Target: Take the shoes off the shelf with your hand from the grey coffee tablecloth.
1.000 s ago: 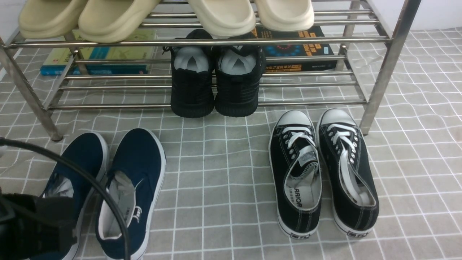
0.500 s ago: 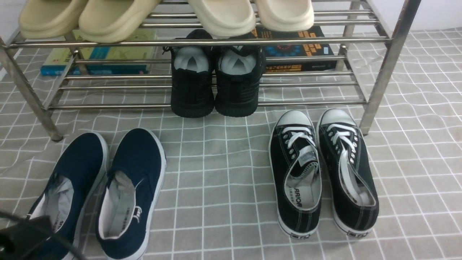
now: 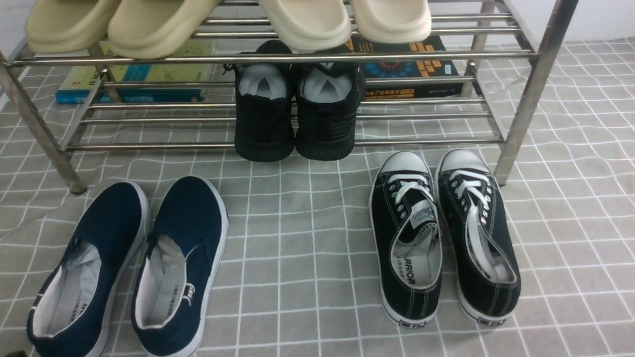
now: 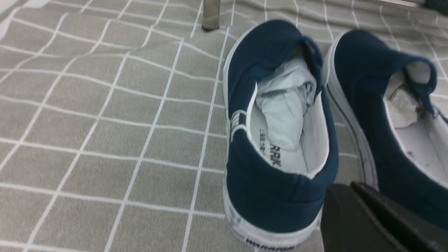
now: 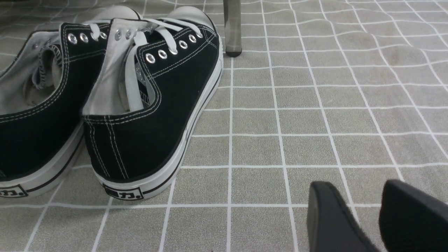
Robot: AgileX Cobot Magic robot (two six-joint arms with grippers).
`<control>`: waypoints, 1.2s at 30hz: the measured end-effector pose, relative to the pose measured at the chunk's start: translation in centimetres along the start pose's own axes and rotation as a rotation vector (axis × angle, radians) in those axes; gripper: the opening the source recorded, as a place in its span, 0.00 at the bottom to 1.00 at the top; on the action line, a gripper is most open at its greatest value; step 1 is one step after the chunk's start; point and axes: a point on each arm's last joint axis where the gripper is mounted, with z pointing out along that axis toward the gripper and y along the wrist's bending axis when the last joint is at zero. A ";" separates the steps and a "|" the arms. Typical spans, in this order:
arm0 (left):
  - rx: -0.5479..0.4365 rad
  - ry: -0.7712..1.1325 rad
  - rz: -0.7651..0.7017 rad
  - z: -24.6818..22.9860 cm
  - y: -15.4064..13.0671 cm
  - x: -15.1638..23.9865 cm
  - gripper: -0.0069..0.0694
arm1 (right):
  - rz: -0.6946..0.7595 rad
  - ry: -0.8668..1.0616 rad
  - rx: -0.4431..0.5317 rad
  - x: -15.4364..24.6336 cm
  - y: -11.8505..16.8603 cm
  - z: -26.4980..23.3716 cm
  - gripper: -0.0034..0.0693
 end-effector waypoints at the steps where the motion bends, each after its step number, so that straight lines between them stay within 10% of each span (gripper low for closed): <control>1: 0.000 0.003 0.000 0.1 0.0 0.2 0.13 | 0.000 0.000 0.000 0.0 0.0 0.0 0.38; 36: 0.005 -0.026 0.013 0.1 0.0 0.0 0.15 | -0.001 0.000 0.000 0.0 0.0 0.0 0.38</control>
